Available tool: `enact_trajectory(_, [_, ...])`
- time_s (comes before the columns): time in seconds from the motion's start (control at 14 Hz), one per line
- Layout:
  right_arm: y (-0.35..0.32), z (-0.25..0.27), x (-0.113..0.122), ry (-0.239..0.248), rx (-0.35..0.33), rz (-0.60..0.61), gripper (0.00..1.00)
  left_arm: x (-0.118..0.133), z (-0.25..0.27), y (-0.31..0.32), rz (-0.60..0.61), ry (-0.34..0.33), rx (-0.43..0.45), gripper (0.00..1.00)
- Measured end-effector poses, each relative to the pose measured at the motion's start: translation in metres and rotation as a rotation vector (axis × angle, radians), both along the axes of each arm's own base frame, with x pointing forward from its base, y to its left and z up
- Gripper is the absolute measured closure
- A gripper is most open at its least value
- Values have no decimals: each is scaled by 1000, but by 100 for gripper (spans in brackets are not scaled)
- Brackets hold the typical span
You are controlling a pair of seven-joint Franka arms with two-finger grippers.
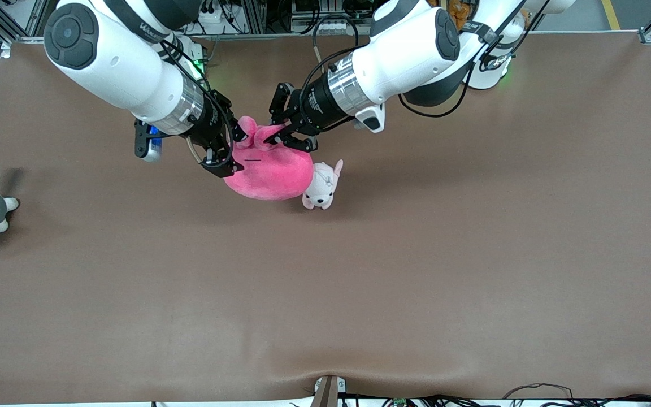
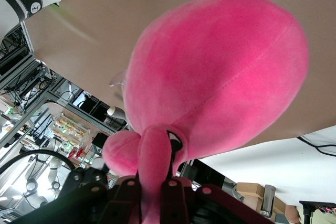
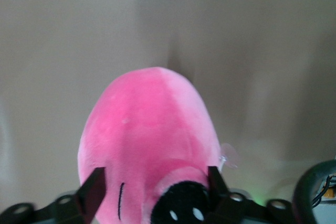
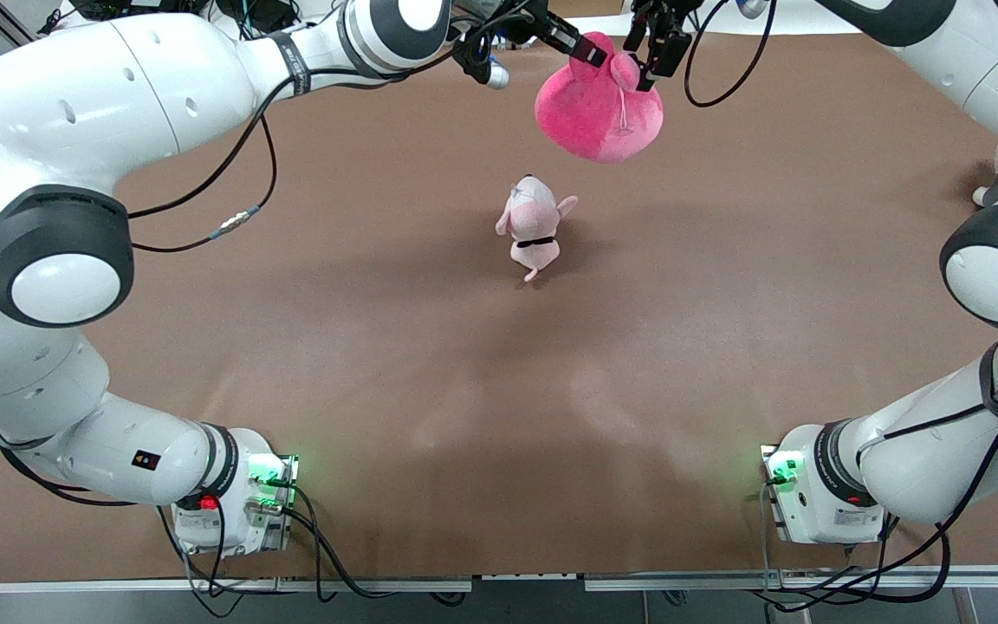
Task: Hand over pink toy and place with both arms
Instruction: 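Grasp the pink plush with the right gripper, then open the left gripper, then carry the pink plush away with the right gripper while the left gripper withdraws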
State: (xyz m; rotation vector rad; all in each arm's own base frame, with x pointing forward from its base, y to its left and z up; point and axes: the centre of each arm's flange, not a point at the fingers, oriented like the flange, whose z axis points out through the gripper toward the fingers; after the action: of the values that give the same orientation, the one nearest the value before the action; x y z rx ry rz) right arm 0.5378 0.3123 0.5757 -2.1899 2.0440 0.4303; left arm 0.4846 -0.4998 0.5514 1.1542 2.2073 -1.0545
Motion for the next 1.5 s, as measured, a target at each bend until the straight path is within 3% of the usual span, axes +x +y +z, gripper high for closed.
enact_trajectory(0.36, [-3,1,2,0,4,-7,72,2,-2,1,4,2,1,89])
enact_trajectory(0.64, [-12,3,7,4,21,-29,89,2,-2,1,4,2,2,89])
enact_trajectory(0.79, [-16,4,10,4,25,-39,89,3,-2,2,6,1,1,84])
enact_trajectory(1.14, [-108,5,50,-4,29,-192,89,7,0,6,3,3,6,34])
enact_trajectory(1.36, [-175,3,67,-9,32,-214,89,17,5,27,-53,-28,109,3])
enact_trajectory(1.5, [-231,-8,77,-12,50,-178,89,32,14,60,-86,-61,200,0])
